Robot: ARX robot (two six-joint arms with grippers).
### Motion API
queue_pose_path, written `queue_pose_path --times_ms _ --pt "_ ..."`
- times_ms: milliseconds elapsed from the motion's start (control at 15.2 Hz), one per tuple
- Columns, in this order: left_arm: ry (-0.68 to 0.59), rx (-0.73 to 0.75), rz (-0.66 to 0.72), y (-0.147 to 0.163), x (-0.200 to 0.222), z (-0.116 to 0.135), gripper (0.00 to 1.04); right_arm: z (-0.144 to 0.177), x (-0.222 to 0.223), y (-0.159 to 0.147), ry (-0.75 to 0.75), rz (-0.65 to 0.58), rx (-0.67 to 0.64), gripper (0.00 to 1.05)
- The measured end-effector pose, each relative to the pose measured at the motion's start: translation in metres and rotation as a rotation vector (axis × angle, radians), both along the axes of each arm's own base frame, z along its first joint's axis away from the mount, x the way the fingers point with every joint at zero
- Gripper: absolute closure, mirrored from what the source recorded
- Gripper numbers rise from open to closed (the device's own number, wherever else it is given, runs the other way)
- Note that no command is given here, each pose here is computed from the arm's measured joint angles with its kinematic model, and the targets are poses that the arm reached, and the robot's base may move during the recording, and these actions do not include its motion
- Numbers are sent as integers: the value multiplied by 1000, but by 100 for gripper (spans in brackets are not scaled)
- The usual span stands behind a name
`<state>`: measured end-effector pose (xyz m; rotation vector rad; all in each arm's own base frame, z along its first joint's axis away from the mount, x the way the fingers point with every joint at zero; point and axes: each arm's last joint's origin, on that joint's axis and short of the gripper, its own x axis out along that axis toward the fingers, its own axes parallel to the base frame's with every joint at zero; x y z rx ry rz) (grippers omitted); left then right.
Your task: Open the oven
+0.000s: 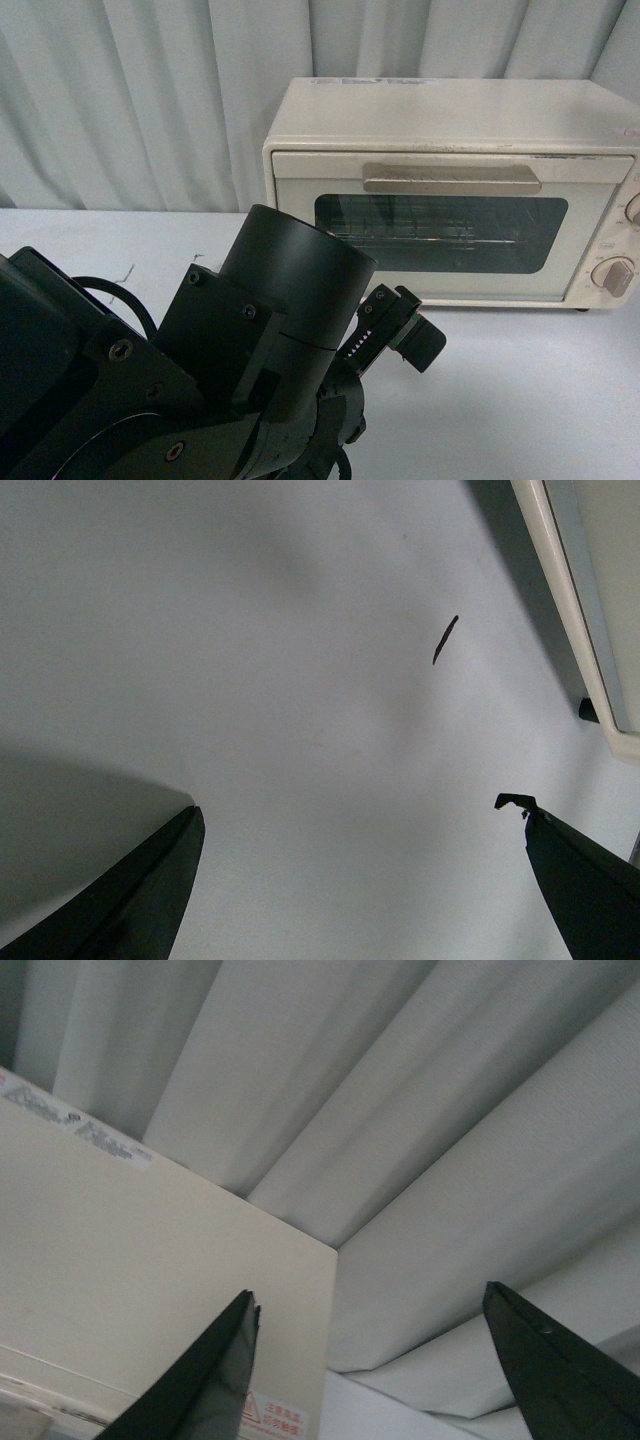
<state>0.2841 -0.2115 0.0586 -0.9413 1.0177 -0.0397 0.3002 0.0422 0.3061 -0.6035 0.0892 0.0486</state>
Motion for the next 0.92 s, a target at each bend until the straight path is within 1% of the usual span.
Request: queue_pose_path --times_ms 66,197,329,395,527,658,724,922 --pt "0 0 0 0 0 0 7 -1 4 1 15 22 -83 46" --pt "0 0 0 0 0 0 7 -8 6 3 67 129 -327 77" --pt "0 0 0 0 0 0 7 -17 7 4 113 216 -482 99" --pt "0 0 0 0 0 0 7 -21 7 4 120 248 -539 102" --pt "0 0 0 0 0 0 7 -32 5 3 162 310 -627 103" --pt "0 0 0 0 0 0 7 -60 0 4 279 414 -689 103" --pt "0 0 0 0 0 0 7 -67 0 4 319 449 -691 103" --pt "0 0 0 0 0 0 7 -79 0 5 368 493 -686 103"
